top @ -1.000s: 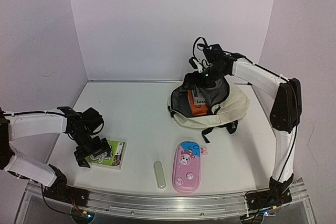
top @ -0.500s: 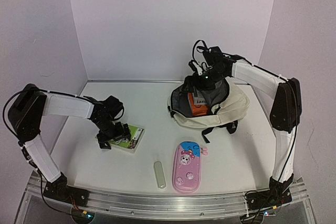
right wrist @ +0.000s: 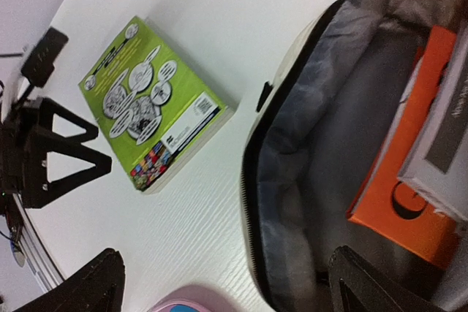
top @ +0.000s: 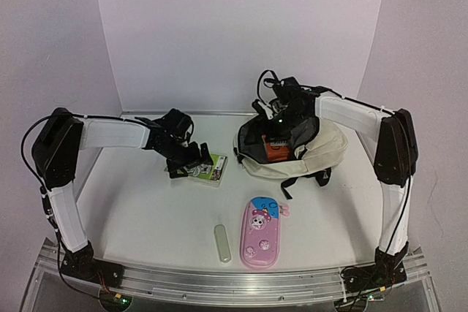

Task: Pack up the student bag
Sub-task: Move the book to the center of the board, then pick up the book from the center of the board.

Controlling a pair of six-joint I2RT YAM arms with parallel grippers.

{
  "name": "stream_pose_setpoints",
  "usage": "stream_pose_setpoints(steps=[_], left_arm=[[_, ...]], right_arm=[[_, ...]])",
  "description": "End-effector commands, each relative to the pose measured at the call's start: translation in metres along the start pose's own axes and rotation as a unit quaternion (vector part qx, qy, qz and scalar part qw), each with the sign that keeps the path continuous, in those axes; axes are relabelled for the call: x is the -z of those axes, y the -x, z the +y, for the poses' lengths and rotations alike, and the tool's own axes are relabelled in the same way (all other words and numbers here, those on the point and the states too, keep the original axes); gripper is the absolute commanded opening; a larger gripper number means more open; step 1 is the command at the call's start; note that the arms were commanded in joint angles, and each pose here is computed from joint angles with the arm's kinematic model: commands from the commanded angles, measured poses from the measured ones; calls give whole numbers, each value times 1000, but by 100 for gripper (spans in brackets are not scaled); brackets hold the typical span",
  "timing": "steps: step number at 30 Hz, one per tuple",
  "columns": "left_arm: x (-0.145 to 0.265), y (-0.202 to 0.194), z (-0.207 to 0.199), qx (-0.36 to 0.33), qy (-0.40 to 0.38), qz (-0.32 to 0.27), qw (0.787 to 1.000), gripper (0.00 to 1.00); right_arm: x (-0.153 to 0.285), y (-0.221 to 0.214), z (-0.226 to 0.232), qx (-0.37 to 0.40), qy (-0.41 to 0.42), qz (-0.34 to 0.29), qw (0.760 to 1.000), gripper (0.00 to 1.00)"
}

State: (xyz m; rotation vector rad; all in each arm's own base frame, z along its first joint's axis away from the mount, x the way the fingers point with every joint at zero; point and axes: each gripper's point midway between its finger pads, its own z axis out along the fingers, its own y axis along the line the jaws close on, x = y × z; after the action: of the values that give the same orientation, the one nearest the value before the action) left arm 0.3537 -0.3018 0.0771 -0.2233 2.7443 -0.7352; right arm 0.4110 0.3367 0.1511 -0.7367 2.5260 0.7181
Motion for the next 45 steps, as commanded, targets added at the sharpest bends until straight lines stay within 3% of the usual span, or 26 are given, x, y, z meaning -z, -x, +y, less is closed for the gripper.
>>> stream_pose_setpoints(steps=[1, 7, 19, 28, 35, 45], left_arm=[[63, 51, 7, 7, -43, -63, 997, 100], [87, 85, 61, 47, -42, -96, 993, 100], [40, 80, 90, 30, -42, -50, 997, 100], [6, 73, 94, 7, -62, -15, 998, 99], [-2, 64, 82, 1, -109, 4, 994, 80], [38, 48, 13, -65, -196, -17, 978, 46]], right_arm=[[-17, -8, 34, 14, 44, 11, 999, 95], [-49, -13, 48, 13, 57, 31, 998, 93], [-120, -19, 43, 8, 63, 60, 996, 84], [-148, -29, 34, 6, 50, 74, 996, 80], [-165, -41, 27, 4, 47, 89, 995, 66], [-170, -49, 25, 4, 48, 99, 994, 56]])
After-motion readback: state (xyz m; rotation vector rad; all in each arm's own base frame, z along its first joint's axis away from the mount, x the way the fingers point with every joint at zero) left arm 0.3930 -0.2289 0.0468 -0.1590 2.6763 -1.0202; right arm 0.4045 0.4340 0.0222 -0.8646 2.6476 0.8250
